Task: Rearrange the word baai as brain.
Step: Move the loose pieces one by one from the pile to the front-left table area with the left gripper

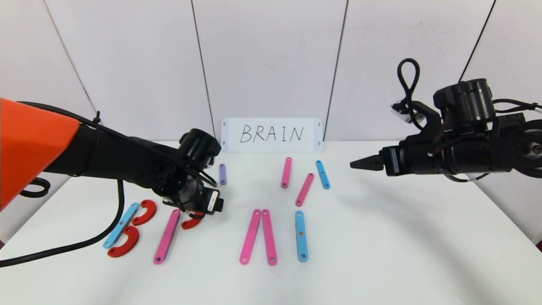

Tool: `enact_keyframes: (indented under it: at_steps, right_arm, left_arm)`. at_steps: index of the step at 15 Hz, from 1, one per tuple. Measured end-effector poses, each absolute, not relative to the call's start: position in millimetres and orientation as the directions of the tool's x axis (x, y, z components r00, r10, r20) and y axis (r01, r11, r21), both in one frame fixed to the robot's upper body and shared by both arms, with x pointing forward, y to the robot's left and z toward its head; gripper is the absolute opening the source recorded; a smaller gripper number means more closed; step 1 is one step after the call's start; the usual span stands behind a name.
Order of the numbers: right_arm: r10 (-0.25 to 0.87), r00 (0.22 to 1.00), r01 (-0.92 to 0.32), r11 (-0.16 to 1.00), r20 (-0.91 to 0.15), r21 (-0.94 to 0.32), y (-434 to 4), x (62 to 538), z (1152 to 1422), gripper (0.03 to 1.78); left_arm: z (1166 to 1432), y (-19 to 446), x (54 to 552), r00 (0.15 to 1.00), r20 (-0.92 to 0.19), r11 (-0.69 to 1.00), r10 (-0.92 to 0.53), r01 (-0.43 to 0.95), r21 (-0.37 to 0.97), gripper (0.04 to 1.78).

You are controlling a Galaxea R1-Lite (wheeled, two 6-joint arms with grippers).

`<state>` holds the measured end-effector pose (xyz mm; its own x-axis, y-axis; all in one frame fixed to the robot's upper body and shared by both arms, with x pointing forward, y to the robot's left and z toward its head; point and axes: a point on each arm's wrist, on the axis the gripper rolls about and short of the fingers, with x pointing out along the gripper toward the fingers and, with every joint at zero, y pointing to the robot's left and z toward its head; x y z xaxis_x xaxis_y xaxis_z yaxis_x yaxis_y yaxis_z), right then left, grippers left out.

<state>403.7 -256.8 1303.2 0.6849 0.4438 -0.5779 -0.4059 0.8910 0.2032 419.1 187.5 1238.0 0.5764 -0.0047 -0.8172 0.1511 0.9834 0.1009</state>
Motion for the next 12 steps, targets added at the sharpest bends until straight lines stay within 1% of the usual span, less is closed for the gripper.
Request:
enact_keyframes:
  at_steps: [2, 4, 6, 8, 12]
  right_arm:
    - [0.443, 0.685, -0.406, 0.891, -0.578, 0.203, -256.8, 403.7, 1303.2, 1.74]
    - [0.443, 0.685, -0.405, 0.891, -0.578, 0.203, -257.0, 403.9, 1303.1, 1.74]
    - [0.443, 0.686, -0.405, 0.892, -0.577, 0.203, -257.3, 404.0, 1303.2, 1.74]
    - [0.442, 0.687, -0.403, 0.892, -0.577, 0.202, -257.7, 404.1, 1303.3, 1.74]
    - [0.441, 0.687, -0.402, 0.893, -0.578, 0.203, -258.2, 404.4, 1303.1, 1.74]
  left_arm:
    - [1246.6, 184.1, 429.0, 0.609, -0.793, 0.987, -0.016, 0.137, 0.086, 1.74]
    - [1254.1, 180.8, 443.3, 0.645, -0.764, 0.991, -0.023, 0.116, 0.068, 1.74]
    - [1255.5, 177.5, 461.1, 0.670, -0.742, 0.995, -0.023, 0.085, 0.046, 1.74]
    - [1252.6, 175.9, 479.5, 0.687, -0.727, 0.999, -0.019, 0.047, 0.018, 1.74]
    - [1237.8, 174.2, 507.0, 0.696, -0.718, 1.000, -0.002, -0.019, -0.021, 1.74]
